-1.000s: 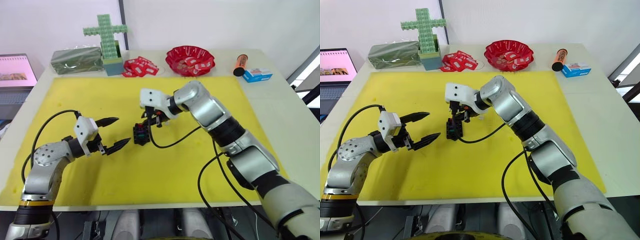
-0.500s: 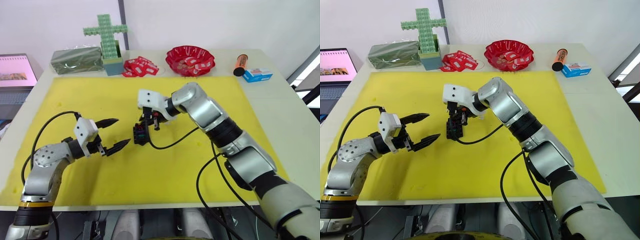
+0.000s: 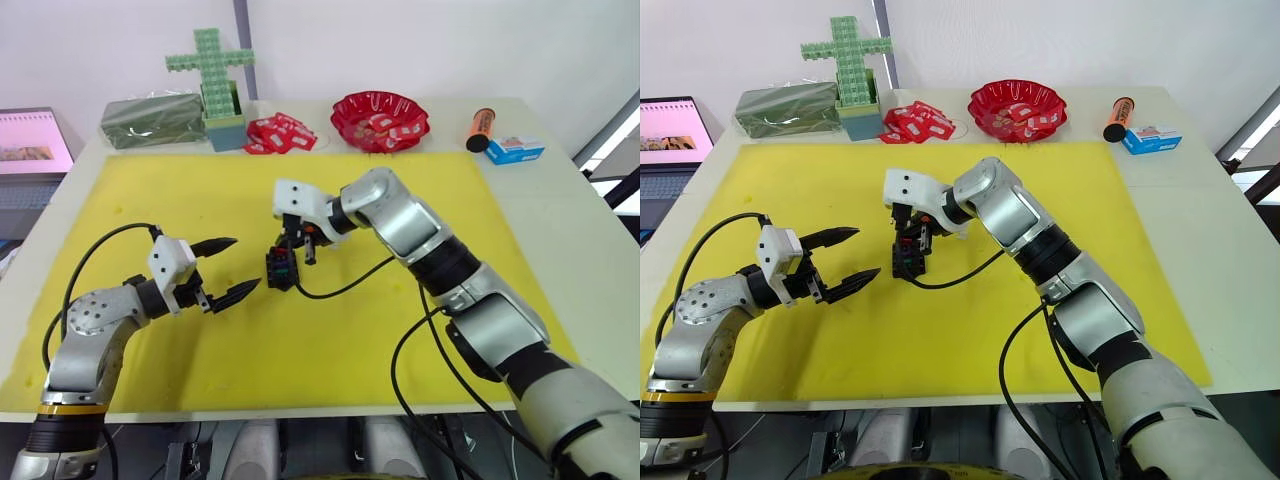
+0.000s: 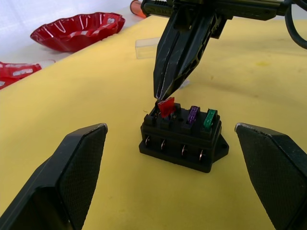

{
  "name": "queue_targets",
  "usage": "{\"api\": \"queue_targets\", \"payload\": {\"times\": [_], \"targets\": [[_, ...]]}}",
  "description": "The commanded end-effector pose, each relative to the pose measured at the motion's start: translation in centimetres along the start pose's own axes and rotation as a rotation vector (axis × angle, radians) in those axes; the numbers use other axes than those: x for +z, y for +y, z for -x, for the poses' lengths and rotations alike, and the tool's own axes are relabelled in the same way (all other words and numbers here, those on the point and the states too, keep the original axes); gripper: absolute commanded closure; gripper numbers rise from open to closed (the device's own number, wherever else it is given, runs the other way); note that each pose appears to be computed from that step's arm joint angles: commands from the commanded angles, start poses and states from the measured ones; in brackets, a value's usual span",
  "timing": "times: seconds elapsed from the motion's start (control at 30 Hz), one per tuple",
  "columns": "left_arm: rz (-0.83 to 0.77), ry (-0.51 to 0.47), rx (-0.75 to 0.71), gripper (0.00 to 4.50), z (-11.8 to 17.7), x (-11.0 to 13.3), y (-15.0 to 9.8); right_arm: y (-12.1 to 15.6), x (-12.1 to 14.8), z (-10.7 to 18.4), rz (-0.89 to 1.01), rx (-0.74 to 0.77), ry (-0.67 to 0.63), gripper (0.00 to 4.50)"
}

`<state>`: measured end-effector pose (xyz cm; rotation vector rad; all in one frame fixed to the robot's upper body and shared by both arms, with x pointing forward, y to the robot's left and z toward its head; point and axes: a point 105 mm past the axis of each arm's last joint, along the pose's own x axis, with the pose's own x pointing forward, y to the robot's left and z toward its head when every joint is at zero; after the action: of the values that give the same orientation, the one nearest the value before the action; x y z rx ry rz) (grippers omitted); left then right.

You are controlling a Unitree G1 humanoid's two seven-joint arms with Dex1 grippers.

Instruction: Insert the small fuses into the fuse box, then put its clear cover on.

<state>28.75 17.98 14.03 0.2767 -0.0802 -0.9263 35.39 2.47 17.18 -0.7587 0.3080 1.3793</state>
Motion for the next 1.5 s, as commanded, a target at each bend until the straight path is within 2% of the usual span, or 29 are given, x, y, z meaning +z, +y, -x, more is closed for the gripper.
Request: {"api": "queue_targets", "payload": {"times": [0.03,0.5,0.83,1.1,1.47,1.5], "targets": [[-0.052,-0.02,0.003,0.0,0.2,1.1,0.1,0.0,0.5,0.1,0.021,-0.001,-0.02,4.49],[-0.056,-0.014,0.006,0.0,0.4,1.1,0.2,0.4,-0.6,-0.3,0.006,0.011,0.001,4.49],[-0.06,-0.016,0.002,0.0,0.4,1.2,0.2,-0.5,1.3,0.9,-0.044,-0.007,-0.082,4.49],[-0.066,-0.013,-0.008,0.0,0.3,1.2,0.1,-0.5,0.7,0.7,-0.033,-0.005,-0.044,1.79],[-0.067,-0.009,-0.008,0.0,0.3,1.3,0.0,-0.6,0.0,-0.1,-0.009,-0.02,-0.014,1.79],[-0.067,-0.009,-0.008,0.0,0.3,1.3,0.0,-0.6,0.0,-0.1,-0.009,-0.02,-0.013,1.98]]}}
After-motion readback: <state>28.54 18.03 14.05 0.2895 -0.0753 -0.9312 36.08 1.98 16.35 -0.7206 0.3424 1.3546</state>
